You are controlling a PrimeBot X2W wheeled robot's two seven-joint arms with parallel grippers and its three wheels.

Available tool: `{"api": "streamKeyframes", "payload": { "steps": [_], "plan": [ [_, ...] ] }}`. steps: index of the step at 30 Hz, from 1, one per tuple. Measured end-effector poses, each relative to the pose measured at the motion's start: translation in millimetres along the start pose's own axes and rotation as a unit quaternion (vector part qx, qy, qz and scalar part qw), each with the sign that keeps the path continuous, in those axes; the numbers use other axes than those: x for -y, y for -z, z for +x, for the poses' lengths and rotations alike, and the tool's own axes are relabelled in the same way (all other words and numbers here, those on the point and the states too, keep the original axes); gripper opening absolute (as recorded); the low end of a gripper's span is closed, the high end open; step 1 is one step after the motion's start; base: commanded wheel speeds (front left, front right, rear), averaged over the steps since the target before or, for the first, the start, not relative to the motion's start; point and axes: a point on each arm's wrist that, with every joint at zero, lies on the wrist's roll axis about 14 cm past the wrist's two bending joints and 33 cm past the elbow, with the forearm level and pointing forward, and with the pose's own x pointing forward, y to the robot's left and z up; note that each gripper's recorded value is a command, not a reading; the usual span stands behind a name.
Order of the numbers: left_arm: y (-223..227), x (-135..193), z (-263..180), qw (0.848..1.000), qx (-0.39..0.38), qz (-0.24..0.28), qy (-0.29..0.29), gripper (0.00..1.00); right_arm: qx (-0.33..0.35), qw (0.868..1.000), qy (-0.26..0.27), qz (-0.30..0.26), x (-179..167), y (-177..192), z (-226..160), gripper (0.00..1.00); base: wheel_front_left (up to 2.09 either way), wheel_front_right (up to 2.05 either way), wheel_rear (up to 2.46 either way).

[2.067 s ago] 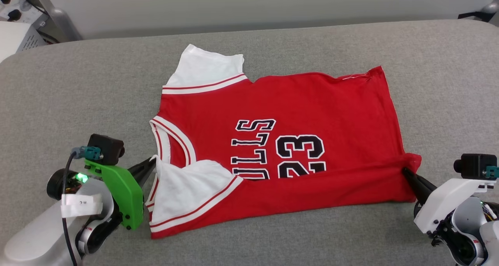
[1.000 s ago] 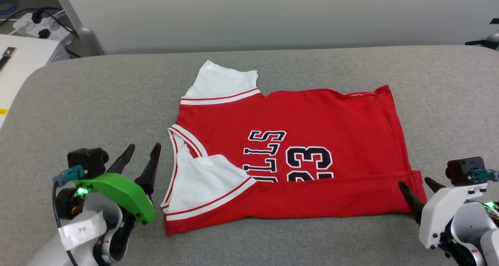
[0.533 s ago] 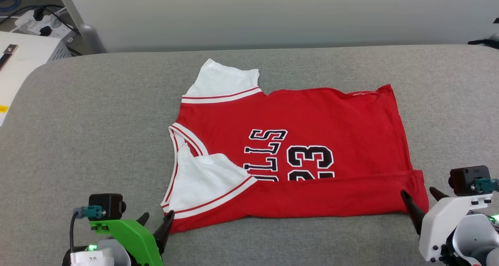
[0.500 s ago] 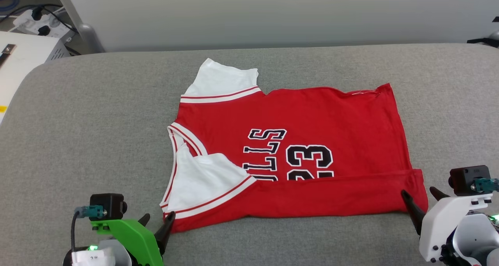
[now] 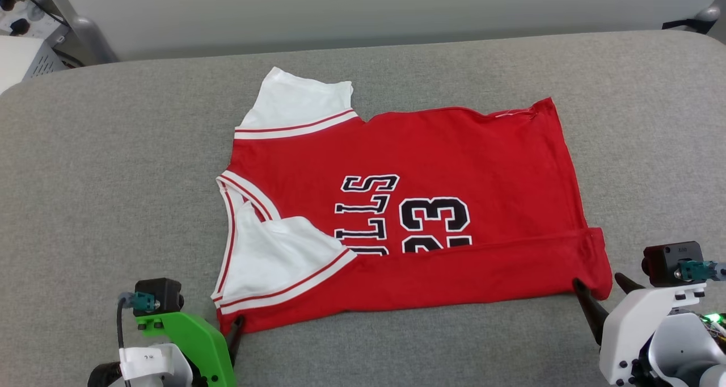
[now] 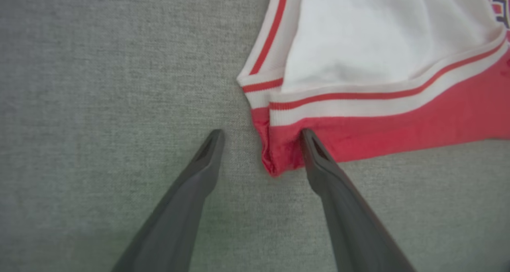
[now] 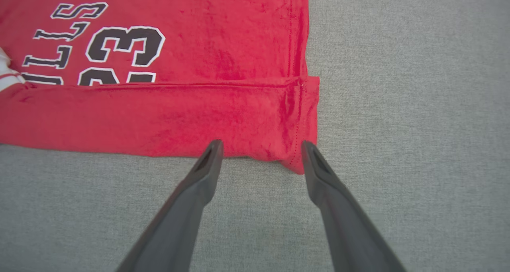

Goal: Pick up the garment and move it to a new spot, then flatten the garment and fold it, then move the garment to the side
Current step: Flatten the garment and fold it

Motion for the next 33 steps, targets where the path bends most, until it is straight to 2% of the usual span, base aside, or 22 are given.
{"api": "streamKeyframes", "payload": {
  "steps": [5, 6, 7, 8, 15, 19, 23, 33],
  "plan": [
    [9.0, -1.4, 9.7, 0.999, -0.032, 0.01, 0.001, 1.0, -0.009, 1.0, 0.003, 0.006, 1.5, 5.1, 1.9, 1.0, 0.0, 0.0, 0.0],
    [11.3, -0.5, 10.9, 0.999, -0.042, 0.012, 0.004, 0.79, -0.01, 1.0, 0.005, 0.006, 2.5, 5.8, 2.0, 1.0, 0.0, 0.0, 0.0],
    [12.5, 0.1, 11.7, 0.999, -0.049, 0.015, 0.007, 0.42, -0.01, 1.0, 0.006, 0.006, 3.1, 6.1, 2.1, 1.0, 0.0, 0.0, 0.0],
    [12.8, 0.0, 12.0, 0.998, -0.054, 0.016, 0.009, 0.0, -0.01, 1.0, 0.006, 0.006, 3.4, 6.1, 2.2, 1.0, 0.0, 0.0, 0.0],
    [13.1, 4.5, 4.6, 0.998, -0.055, 0.005, 0.023, 0.0, -0.01, 1.0, 0.011, -0.018, 8.1, 1.7, 3.4, 1.0, 0.0, 0.0, 0.0],
    [8.1, 19.1, -6.1, 0.998, -0.037, -0.007, 0.047, 0.0, -0.019, 0.999, 0.022, -0.023, 15.1, 3.1, 7.8, 1.0, 0.0, 0.0, 0.0],
    [0.9, 30.5, -21.5, 0.998, -0.017, -0.015, 0.065, 0.0, -0.042, 0.998, 0.033, -0.03, 22.2, 10.8, 16.3, 1.0, 0.0, 0.0, 0.0],
    [-17.7, 31.4, -43.4, 0.998, 0.013, -0.011, 0.065, 0.0, -0.105, 0.993, 0.047, -0.017, 29.5, 32.4, 46.6, 1.0, 0.0, 0.0, 0.0]
  ]
}}
